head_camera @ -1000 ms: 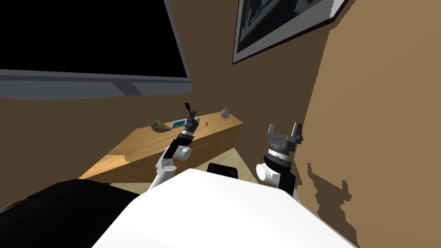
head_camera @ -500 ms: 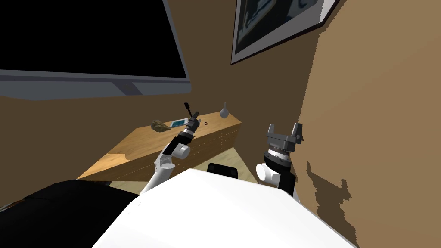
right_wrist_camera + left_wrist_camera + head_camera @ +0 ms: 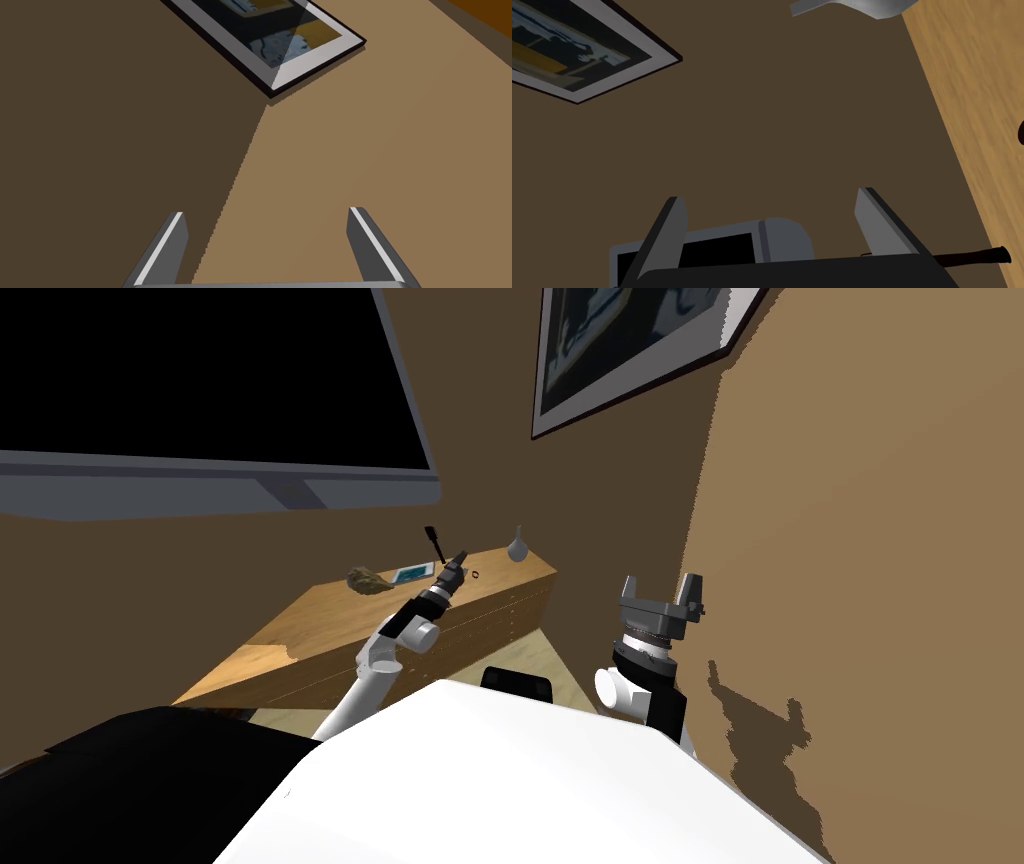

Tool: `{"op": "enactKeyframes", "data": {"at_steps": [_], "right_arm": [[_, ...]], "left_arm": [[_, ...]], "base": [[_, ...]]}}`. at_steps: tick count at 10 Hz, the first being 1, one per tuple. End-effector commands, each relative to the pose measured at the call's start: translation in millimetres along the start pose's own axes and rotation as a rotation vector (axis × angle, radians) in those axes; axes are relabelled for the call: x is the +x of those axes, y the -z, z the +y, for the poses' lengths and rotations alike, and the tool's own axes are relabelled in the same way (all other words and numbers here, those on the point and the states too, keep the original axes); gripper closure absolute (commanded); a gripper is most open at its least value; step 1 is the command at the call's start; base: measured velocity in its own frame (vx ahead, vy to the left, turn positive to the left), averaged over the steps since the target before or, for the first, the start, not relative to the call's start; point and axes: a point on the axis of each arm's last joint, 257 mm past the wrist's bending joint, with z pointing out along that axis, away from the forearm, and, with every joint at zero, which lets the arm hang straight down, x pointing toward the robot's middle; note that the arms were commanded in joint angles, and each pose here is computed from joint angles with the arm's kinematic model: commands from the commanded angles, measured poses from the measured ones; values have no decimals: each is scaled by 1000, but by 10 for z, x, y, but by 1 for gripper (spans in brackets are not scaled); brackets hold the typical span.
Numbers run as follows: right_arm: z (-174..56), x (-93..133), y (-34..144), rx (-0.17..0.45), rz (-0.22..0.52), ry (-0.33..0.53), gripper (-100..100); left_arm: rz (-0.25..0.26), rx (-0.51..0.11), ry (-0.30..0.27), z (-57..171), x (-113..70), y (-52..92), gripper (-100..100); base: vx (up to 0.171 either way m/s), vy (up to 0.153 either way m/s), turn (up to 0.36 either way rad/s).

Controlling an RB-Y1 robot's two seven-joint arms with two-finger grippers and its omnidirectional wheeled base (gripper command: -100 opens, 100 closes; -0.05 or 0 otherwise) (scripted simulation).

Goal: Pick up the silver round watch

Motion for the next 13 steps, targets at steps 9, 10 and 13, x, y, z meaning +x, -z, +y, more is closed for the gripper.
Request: {"op": "enactKeyframes", "data": {"at_steps": [9,10,13], "right_arm": [[0,0,0,0,0,0,0],[0,0,0,0,0,0,0],[0,0,0,0,0,0,0]], "left_arm": [[111,-263,-113,722,-2,22,-100],[129,-308,-142,853,-35,46,-100],[152,-385,-172,1063,-72,109,-100]], "base": [[9,-32,-31],[31,-39,-47],[28,-27,-40]]}}
